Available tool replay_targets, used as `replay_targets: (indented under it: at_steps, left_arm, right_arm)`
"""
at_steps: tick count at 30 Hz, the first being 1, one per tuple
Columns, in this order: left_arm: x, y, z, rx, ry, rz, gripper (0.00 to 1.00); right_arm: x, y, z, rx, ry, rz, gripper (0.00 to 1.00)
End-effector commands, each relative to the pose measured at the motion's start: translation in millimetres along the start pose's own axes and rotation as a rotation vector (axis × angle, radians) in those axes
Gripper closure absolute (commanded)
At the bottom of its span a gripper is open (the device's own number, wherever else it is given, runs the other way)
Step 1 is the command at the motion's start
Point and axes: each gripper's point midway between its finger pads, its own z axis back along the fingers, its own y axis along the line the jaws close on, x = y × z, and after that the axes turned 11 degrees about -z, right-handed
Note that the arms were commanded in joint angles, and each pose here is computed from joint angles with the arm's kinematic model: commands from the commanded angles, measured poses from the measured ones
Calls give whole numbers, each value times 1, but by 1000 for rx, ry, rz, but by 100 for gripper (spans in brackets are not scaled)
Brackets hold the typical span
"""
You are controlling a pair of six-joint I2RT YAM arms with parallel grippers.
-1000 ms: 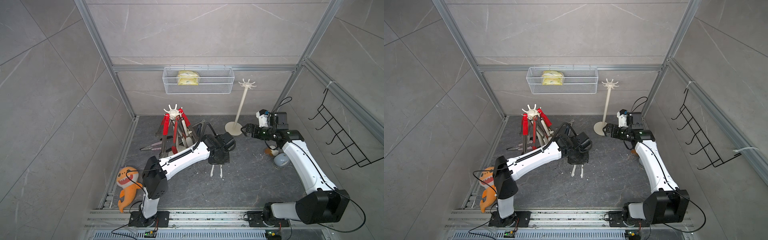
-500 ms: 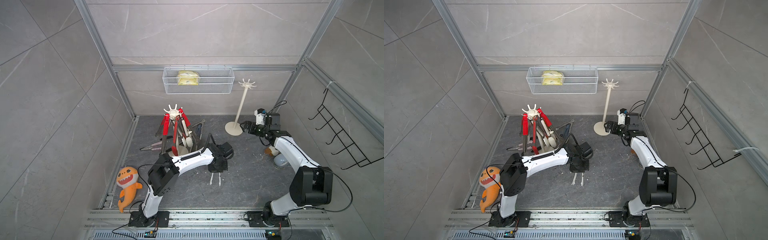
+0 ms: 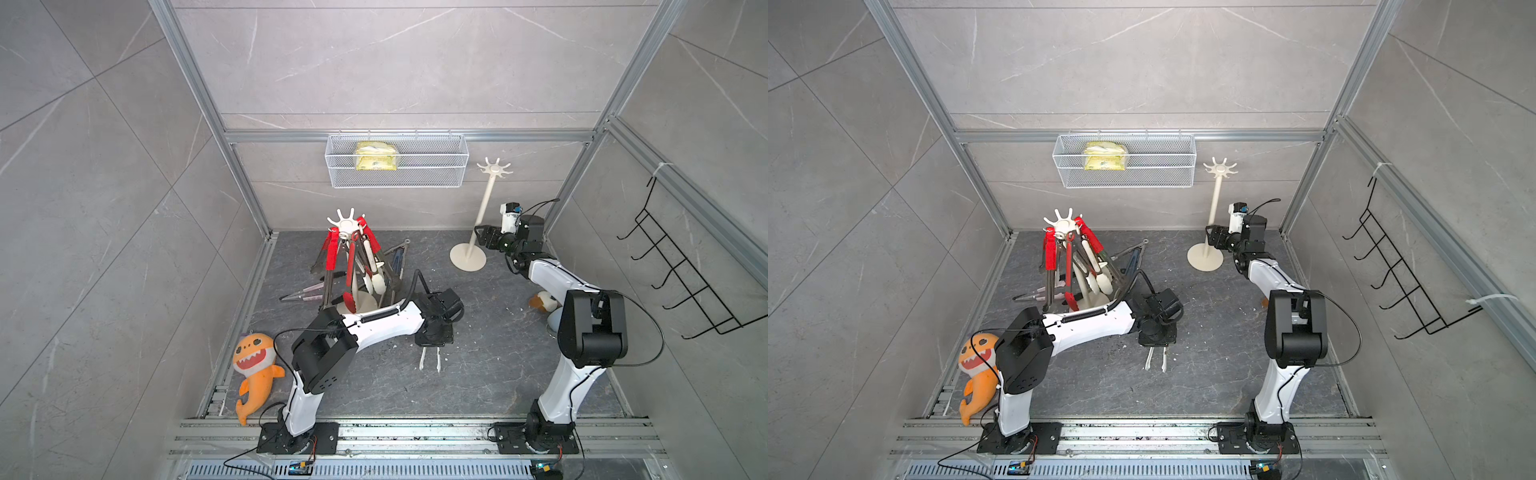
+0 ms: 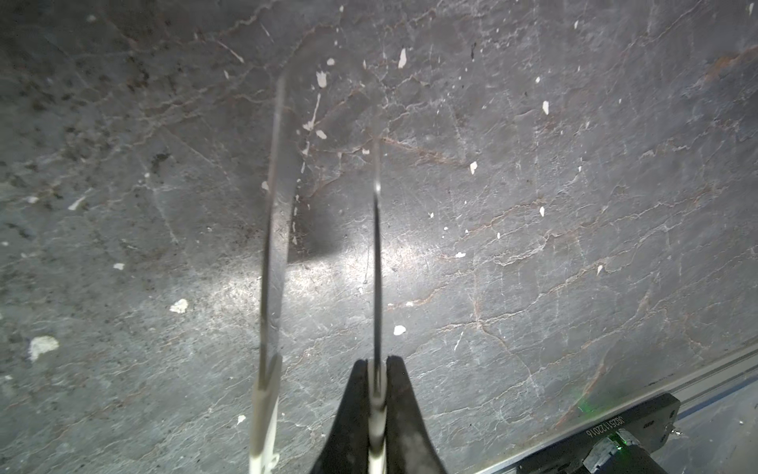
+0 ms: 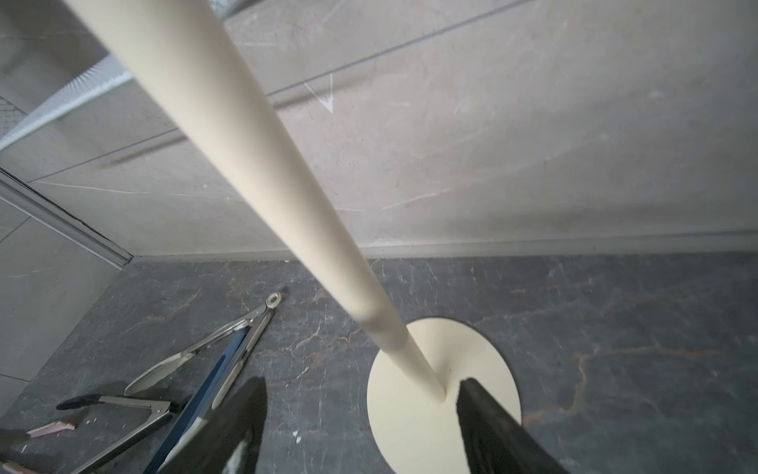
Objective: Hang food tongs on kitchen utensil racks
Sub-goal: Move the rack to the center of the board.
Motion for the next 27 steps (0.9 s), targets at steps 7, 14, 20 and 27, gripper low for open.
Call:
replay_targets:
  at_steps: [7,14,20,27]
  left_arm:
    - [29,-16,49,-60,-201,-82,100]
    - [28,-18,48,-62,-216,-97,100]
    - [18,-15,36,-49,-170,-84,100]
    - [-6,6,3,18,-67,-16,100]
  right_arm:
    - [27,20,-18,93,-93,103,31]
    - [18,35,-29,120,-92,184,33]
    - [19,32,-30,71,-122,235,45]
    - [18,27,-30,28,-145,268,57]
